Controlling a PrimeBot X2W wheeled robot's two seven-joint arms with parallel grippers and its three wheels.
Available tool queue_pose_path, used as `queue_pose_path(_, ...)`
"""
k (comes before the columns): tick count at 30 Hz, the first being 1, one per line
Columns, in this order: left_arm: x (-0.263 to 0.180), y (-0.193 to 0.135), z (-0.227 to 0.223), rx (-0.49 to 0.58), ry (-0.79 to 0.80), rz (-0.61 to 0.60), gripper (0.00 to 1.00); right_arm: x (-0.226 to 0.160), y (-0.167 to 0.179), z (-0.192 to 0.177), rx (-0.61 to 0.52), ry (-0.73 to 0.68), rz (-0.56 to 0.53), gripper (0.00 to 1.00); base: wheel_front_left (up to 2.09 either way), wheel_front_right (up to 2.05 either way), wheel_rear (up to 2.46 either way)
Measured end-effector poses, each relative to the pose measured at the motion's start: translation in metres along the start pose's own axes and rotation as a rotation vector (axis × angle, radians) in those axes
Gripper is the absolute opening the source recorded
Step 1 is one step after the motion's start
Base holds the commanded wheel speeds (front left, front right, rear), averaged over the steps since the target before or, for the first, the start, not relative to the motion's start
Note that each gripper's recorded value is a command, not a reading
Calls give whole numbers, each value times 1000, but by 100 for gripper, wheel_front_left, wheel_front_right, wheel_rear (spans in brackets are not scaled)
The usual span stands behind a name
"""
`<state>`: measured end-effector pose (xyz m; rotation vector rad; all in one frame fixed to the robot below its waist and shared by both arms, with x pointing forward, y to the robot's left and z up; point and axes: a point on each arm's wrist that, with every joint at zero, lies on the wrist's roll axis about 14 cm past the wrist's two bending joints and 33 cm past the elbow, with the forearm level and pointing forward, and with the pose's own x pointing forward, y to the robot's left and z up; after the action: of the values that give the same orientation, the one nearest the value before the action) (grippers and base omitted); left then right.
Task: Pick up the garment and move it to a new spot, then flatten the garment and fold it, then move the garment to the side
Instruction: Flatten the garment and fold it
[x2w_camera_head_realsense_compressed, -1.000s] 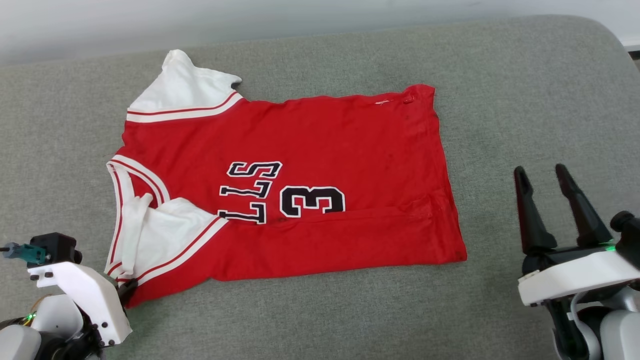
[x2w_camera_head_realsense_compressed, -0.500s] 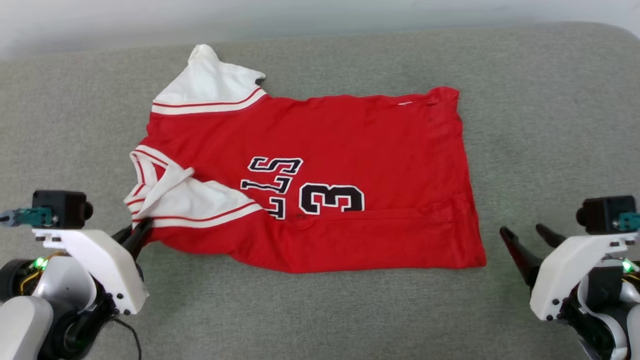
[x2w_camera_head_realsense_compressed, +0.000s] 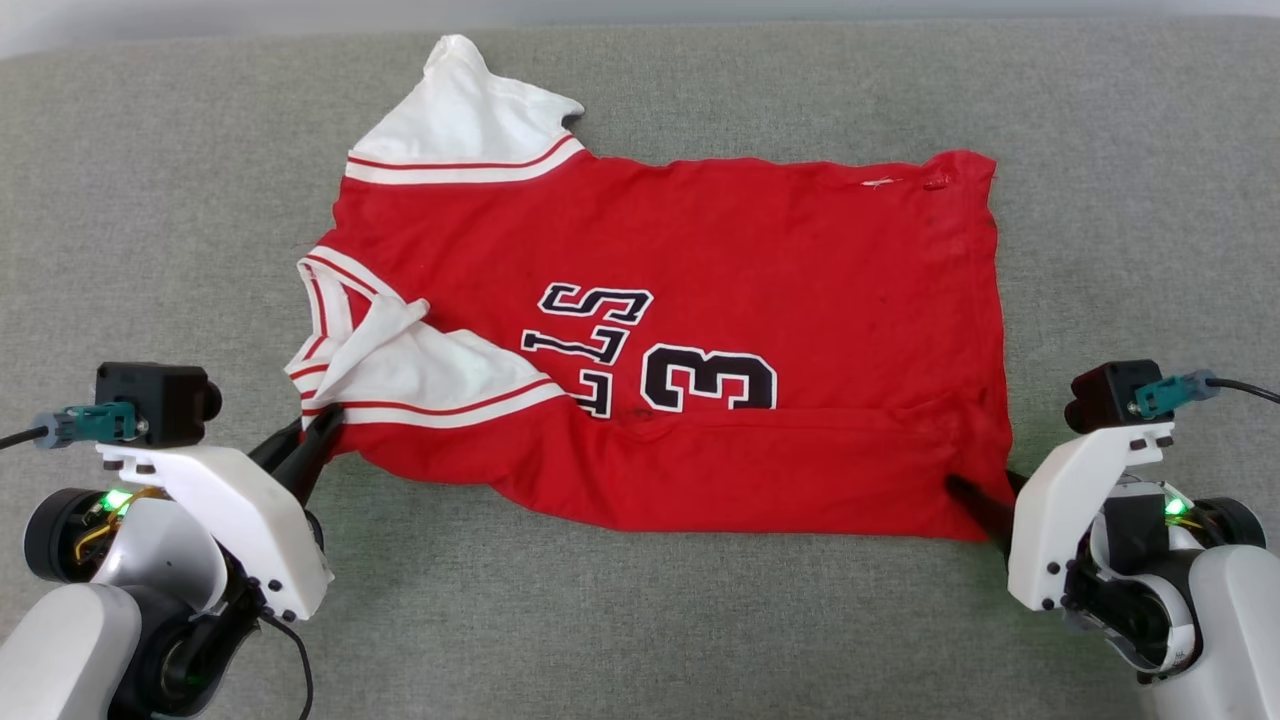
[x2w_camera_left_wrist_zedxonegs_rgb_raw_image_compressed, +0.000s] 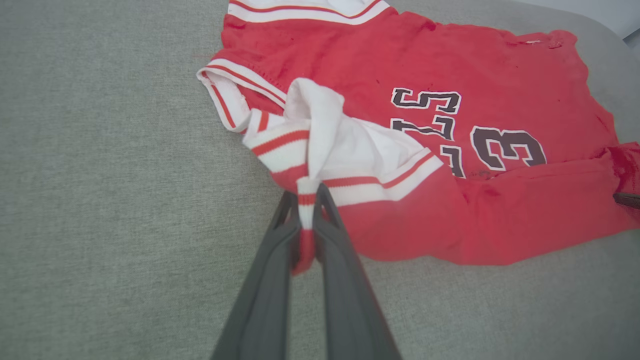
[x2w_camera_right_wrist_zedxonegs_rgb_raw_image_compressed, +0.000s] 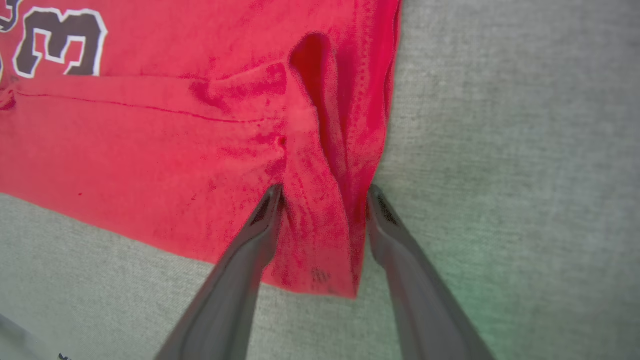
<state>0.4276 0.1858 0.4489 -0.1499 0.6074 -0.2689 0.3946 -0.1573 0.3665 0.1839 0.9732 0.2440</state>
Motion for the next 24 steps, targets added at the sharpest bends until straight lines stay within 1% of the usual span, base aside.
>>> queue_pose_path(7, -5, 0, 1, -22, -16, 6, 0, -6, 7, 9, -31, -36, 19, 0, 0, 0, 0)
queue_pose_path(14, -24, -11, 6, -40, -69, 0, 0, -32, 14, 30, -87, -139, 28, 0, 0, 0, 0)
queue_pose_path(24, -64, -16, -13, -71, -88, 33, 0, -63, 18, 15, -89, -186, 30, 0, 0, 0, 0)
